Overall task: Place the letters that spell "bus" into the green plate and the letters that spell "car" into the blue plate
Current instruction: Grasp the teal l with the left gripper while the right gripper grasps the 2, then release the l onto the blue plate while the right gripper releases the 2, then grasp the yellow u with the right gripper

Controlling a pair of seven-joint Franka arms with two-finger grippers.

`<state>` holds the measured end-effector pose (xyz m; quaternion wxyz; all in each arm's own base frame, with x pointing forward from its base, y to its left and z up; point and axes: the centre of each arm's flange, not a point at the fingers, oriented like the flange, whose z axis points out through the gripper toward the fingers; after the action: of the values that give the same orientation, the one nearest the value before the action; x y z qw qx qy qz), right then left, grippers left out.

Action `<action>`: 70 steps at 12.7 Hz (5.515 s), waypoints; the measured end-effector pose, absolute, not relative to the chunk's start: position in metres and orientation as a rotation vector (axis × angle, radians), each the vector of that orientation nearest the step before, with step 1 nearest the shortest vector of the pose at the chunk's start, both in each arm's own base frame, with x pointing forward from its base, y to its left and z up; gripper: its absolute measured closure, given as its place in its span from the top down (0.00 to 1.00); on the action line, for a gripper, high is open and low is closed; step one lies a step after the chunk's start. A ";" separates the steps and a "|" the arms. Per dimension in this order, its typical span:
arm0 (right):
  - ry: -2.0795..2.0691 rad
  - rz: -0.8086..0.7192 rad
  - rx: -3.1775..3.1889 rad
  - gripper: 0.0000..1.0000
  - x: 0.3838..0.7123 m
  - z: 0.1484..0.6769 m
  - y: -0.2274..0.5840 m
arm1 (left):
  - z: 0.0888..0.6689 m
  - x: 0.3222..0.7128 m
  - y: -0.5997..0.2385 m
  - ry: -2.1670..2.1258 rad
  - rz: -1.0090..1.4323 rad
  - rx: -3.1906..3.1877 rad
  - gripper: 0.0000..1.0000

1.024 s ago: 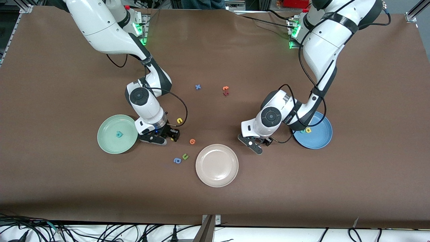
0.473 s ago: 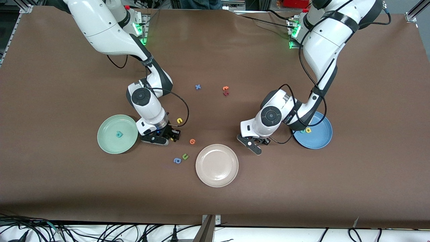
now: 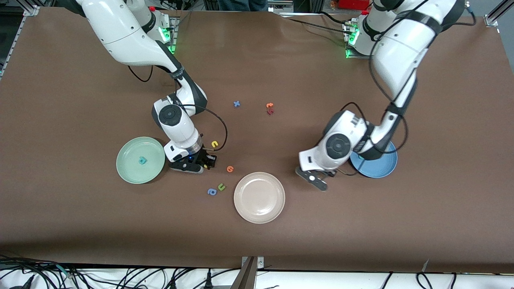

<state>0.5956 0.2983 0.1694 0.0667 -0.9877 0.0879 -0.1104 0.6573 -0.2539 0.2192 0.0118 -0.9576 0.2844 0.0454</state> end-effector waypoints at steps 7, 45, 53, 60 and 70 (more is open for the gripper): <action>0.158 -0.262 -3.071 0.23 0.614 0.184 0.292 | 0.239 0.669 -0.090 0.816 0.461 -2.960 0.16; -0.572 -0.096 -3.114 1.00 0.552 0.218 0.339 | 0.610 0.549 -0.068 0.000 0.077 -3.084 1.00; -0.822 -0.221 -2.966 0.99 0.510 0.177 0.337 | 0.609 0.550 -0.062 -0.021 0.085 -3.083 1.00; -0.808 -0.230 -2.978 0.73 0.515 0.174 0.325 | 0.608 0.551 -0.062 -0.022 0.088 -3.083 1.00; -0.798 -0.258 -2.970 0.26 0.518 0.176 0.324 | 0.607 0.551 -0.064 -0.017 0.089 -3.083 1.00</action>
<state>0.5182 0.3238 0.1763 0.0278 -0.9619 -0.2586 -0.0837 0.5507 -0.0636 0.6073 0.0287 -0.9992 -0.0057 0.0290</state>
